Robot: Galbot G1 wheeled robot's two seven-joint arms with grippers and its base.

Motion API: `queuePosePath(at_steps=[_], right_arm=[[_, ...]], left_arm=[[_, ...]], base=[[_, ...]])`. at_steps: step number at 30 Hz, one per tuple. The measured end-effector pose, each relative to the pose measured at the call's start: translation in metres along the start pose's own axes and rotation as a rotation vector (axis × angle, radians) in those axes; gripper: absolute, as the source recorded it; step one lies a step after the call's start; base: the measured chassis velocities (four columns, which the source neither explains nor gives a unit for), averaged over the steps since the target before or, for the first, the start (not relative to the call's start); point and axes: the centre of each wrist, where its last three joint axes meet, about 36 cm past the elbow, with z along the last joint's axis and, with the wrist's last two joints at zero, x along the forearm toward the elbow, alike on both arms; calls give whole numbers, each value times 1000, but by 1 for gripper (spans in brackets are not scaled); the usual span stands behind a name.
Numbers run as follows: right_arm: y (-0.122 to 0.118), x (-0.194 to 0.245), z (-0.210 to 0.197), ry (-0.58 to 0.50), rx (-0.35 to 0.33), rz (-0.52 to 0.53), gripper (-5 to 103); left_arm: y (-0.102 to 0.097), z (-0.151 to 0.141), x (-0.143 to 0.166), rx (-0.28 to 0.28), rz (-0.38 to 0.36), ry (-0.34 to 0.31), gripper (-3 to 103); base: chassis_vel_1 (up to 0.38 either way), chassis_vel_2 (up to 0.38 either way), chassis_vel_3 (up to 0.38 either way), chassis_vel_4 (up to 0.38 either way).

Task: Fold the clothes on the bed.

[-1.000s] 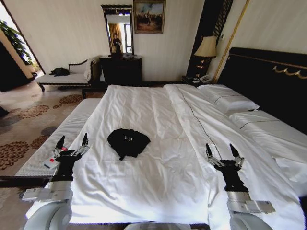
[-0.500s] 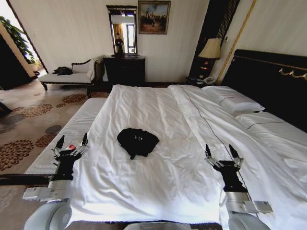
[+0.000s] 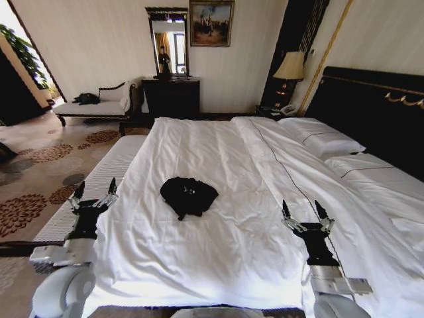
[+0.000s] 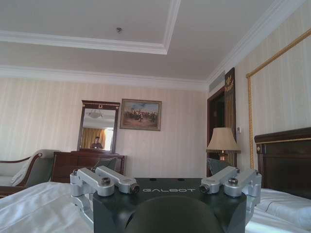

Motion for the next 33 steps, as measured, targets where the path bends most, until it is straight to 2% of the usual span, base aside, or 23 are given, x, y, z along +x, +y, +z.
queuePosePath(at_steps=[2, 3, 5, 7, 9, 14, 15, 18, 19, 23, 24, 26, 28, 33], right_arm=[[1, 0, 3, 0, -4, -1, 100], [1, 0, 3, 0, -4, -1, 100], [2, -1, 7, 0, -8, -2, 100], [3, -2, 10, -2, -14, -2, 100], [3, -2, 11, -3, -17, -2, 100], [6, -7, 19, -24, -62, -5, 100], [6, -7, 19, -24, -62, -5, 100], [8, -11, 30, -27, -86, 6, 100], [8, -11, 30, -27, -86, 6, 100], [15, -15, 46, -23, -103, 18, 100], [15, -15, 46, -23, -103, 18, 100], [16, -16, 51, -24, -105, 19, 100], [16, -17, 54, -27, -107, 23, 100], [15, -19, 56, -35, -115, 33, 100]], left_arm=[[13, 13, -15, 6, -16, 47, 100], [13, 13, -15, 6, -16, 47, 100], [21, 24, -29, 27, -22, 93, 100], [27, 36, -47, 82, -24, 150, 100], [29, 39, -52, 97, -24, 163, 100], [34, 63, -102, 256, 38, 270, 100], [34, 63, -102, 256, 38, 270, 100], [24, 97, -126, 377, 100, 364, 100], [24, 97, -126, 377, 100, 364, 100], [-1, 136, -154, 585, 143, 458, 100], [-1, 136, -154, 585, 143, 458, 100], [-14, 149, -167, 669, 146, 483, 100], [-22, 159, -176, 704, 144, 509, 100], [-21, 183, -184, 715, 90, 569, 100]], base=[[0, 0, 0, 0], [0, 0, 0, 0], [0, 0, 0, 0], [0, 0, 0, 0], [0, 0, 0, 0], [0, 0, 0, 0], [0, 0, 0, 0], [0, 0, 0, 0], [0, 0, 0, 0], [0, 0, 0, 0], [0, 0, 0, 0], [0, 0, 0, 0], [0, 0, 0, 0], [0, 0, 0, 0]])
